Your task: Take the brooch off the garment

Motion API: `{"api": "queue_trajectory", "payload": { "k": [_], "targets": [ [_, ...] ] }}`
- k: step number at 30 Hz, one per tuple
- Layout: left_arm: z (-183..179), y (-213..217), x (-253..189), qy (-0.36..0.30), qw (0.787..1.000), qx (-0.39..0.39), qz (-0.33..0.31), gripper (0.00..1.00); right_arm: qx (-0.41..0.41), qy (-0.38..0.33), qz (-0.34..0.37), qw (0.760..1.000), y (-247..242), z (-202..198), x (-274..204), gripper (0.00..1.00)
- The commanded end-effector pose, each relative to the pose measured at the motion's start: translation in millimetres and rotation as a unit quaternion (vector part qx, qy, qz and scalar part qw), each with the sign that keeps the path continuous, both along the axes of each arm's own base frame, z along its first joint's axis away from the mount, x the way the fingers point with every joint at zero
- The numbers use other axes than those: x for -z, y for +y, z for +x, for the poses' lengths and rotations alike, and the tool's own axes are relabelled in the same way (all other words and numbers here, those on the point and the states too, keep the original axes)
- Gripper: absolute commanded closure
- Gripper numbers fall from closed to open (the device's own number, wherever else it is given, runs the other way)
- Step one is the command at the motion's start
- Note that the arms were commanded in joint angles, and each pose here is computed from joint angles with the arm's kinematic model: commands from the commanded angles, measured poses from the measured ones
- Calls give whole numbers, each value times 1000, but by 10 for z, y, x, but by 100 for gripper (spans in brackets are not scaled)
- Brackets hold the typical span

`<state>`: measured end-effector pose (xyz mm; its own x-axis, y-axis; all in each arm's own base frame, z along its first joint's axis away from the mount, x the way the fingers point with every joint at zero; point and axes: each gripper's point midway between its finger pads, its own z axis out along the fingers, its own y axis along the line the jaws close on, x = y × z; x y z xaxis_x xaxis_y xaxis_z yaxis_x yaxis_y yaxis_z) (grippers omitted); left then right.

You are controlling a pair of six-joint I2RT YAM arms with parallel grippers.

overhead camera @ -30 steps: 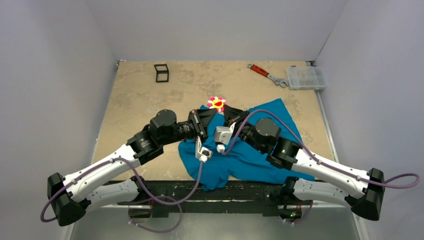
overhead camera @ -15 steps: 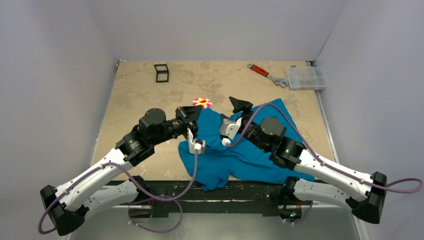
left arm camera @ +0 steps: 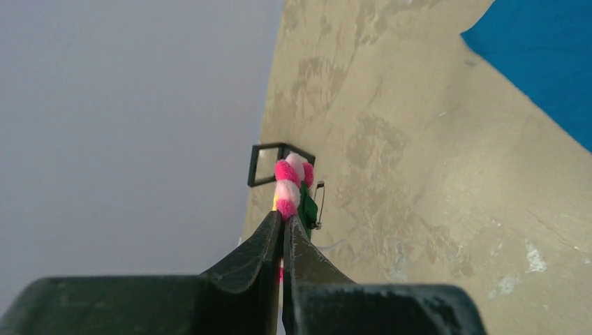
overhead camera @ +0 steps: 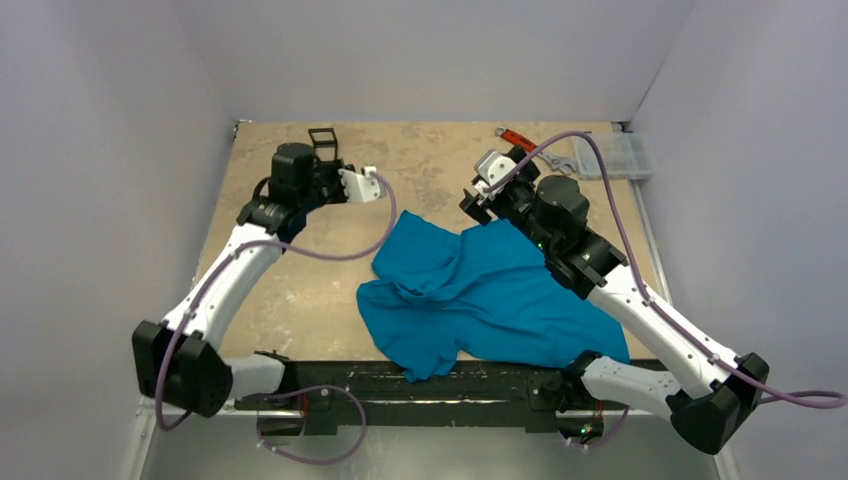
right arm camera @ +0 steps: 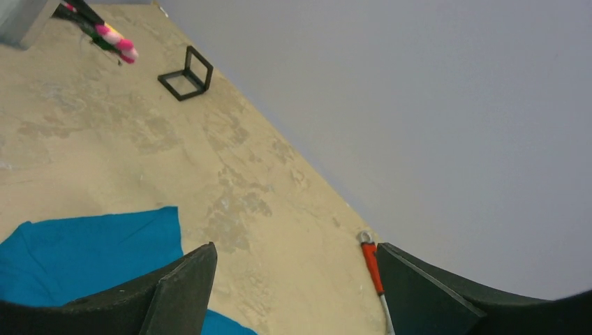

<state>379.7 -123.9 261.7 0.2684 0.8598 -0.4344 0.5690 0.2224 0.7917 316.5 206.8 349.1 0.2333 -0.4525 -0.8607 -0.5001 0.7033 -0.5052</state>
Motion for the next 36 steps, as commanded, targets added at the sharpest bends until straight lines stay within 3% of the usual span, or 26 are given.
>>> {"api": "queue_trajectory", "payload": {
  "k": [1,7,18,36],
  "targets": [
    [432,322,37,39,996,-78,-19,100,-3,45,39,998,-18,67,-1,12],
    [1127,650,398,31,987,-152,36,100,6,55,37,998,-76,149,77,12],
    [1999,898,882,-34,966,-218,133,100,21,60,24,998,-227,134,176,11],
    [2419,1009,1227,-24,957,-238,167,100,21,73,19,997,-238,118,278,11]
  ]
}}
